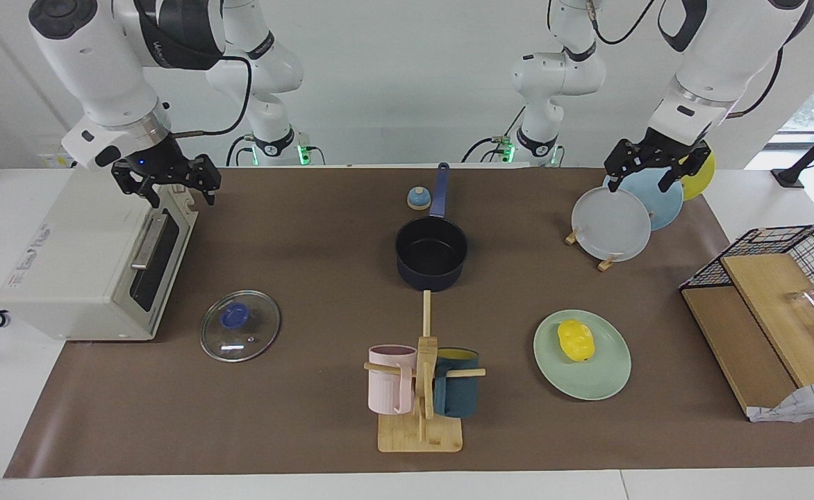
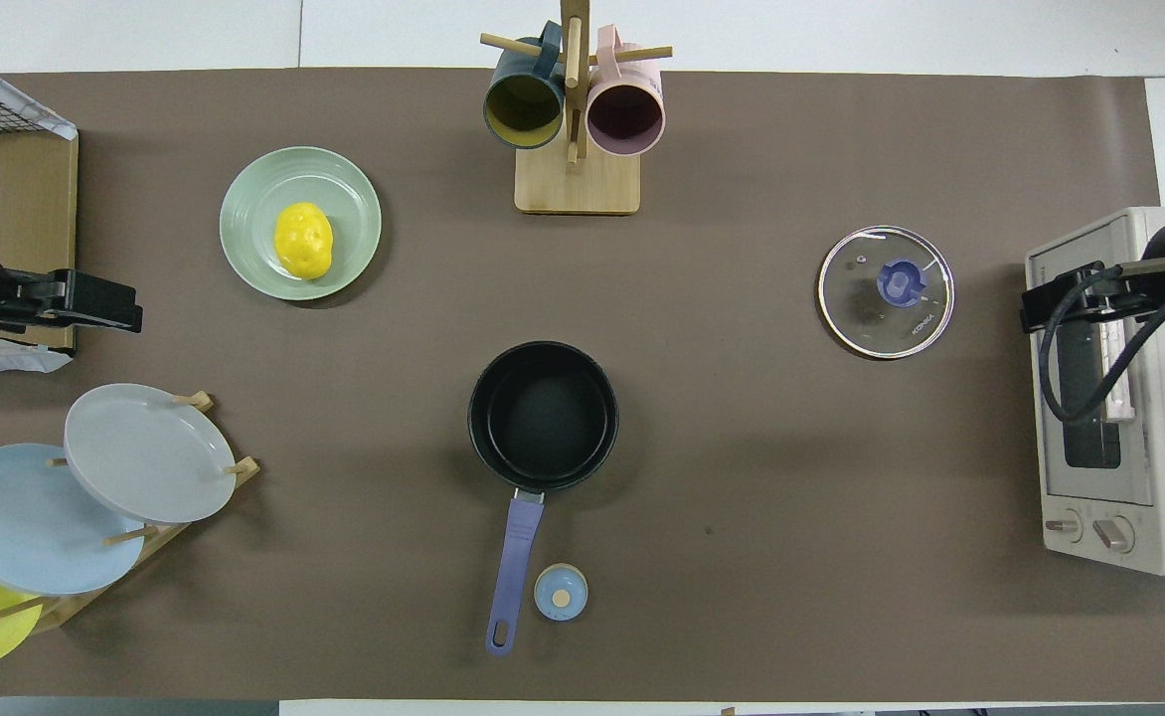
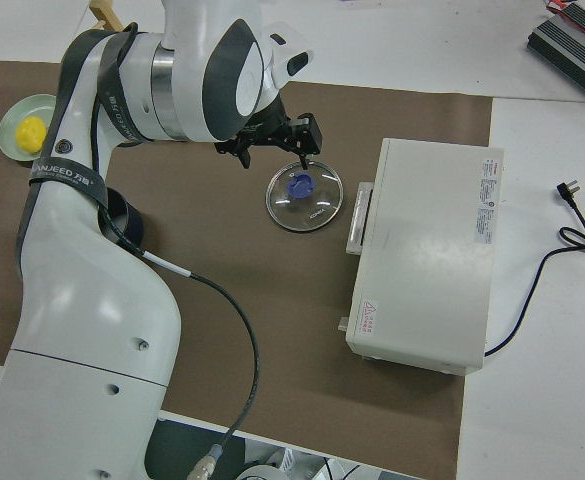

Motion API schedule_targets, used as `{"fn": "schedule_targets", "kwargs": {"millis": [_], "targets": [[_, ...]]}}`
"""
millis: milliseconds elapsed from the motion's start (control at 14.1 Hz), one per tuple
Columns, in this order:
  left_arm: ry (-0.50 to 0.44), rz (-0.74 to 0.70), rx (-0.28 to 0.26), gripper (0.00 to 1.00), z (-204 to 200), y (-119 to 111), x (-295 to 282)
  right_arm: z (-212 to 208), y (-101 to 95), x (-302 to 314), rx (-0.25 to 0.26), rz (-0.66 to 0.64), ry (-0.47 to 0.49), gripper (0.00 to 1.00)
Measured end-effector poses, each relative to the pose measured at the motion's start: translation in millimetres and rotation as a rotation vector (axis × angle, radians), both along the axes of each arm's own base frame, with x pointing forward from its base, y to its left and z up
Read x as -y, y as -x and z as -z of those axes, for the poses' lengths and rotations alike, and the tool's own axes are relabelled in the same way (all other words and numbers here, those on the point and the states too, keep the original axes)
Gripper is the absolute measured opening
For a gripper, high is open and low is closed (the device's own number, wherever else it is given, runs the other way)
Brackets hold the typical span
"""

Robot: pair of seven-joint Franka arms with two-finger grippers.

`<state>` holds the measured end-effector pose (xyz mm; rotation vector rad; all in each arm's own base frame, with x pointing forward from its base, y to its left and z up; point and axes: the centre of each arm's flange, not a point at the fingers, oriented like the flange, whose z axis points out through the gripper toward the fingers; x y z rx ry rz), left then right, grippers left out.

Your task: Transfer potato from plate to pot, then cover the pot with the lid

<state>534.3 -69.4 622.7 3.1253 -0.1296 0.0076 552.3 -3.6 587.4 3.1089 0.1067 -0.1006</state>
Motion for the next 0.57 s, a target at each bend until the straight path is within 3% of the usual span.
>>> {"fn": "schedule_targets", "kwargs": {"millis": [283,566], "targets": [[0.059,-0.007,0.018,1.00,1,-5,6,16,-8.6,-7,0.059,-0.016,-0.001,1.00],[0.073,-0.014,-0.019,1.00,38,-38,11,53,-29.7,-12,0.082,-0.026,-0.004,1.00]]}}
